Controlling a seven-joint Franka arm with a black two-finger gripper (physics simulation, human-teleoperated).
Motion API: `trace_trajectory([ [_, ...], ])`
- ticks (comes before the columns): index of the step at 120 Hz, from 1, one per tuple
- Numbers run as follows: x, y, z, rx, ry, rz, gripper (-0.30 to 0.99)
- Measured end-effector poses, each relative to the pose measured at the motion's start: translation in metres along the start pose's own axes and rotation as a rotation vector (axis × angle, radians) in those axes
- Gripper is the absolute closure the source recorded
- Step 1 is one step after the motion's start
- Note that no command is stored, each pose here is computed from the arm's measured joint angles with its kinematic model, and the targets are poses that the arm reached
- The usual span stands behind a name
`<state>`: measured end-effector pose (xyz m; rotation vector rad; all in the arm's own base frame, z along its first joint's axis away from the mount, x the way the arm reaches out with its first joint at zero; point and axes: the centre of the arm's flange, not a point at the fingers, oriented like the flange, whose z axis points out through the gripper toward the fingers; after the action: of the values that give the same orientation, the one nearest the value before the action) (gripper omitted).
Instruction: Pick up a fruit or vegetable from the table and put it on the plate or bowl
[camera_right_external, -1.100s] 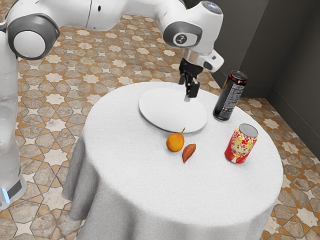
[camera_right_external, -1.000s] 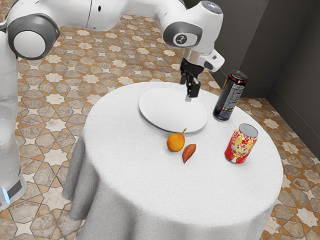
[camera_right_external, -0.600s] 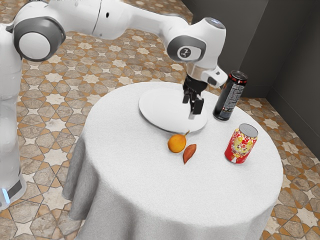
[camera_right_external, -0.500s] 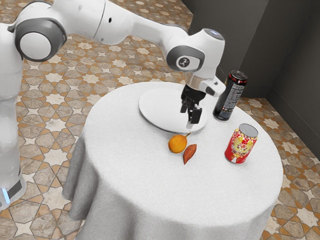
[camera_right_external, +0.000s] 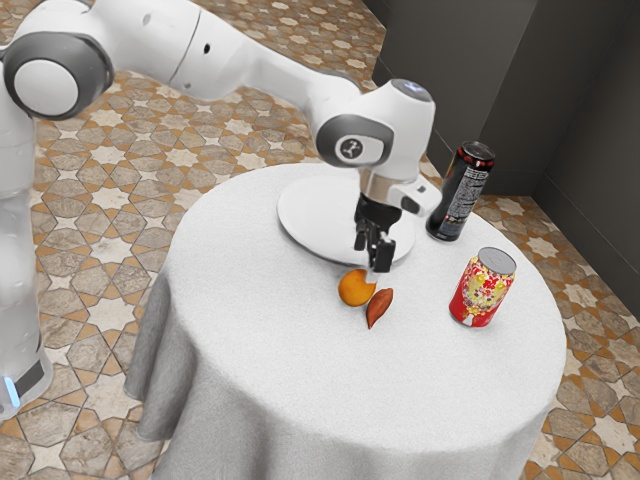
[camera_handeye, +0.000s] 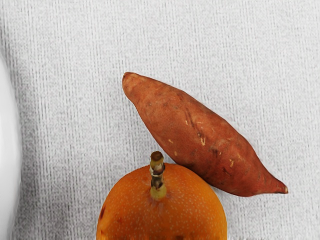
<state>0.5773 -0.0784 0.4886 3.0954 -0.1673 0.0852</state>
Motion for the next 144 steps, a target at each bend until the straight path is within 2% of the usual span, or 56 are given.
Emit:
trace_trajectory([
  [32, -0.015, 0.036, -0.007, 0.013, 0.011, 0.055, 0.00],
  [44, -0.016, 0.043, -0.032, 0.025, 0.032, 0.068, 0.00],
  [65, -0.019, 0.046, -0.033, 0.032, -0.001, 0.085, 0.00],
  [92, -0.006, 0.029, -0.011, 0.018, -0.051, 0.080, 0.00],
  [107, 0.005, -0.049, -0.001, 0.015, -0.066, -0.035, 0.00],
  [113, 0.005, -0.067, 0.000, 0.016, -0.069, -0.060, 0.00],
  [144, 0.007, -0.035, 0.001, 0.062, -0.073, 0.005, 0.00],
])
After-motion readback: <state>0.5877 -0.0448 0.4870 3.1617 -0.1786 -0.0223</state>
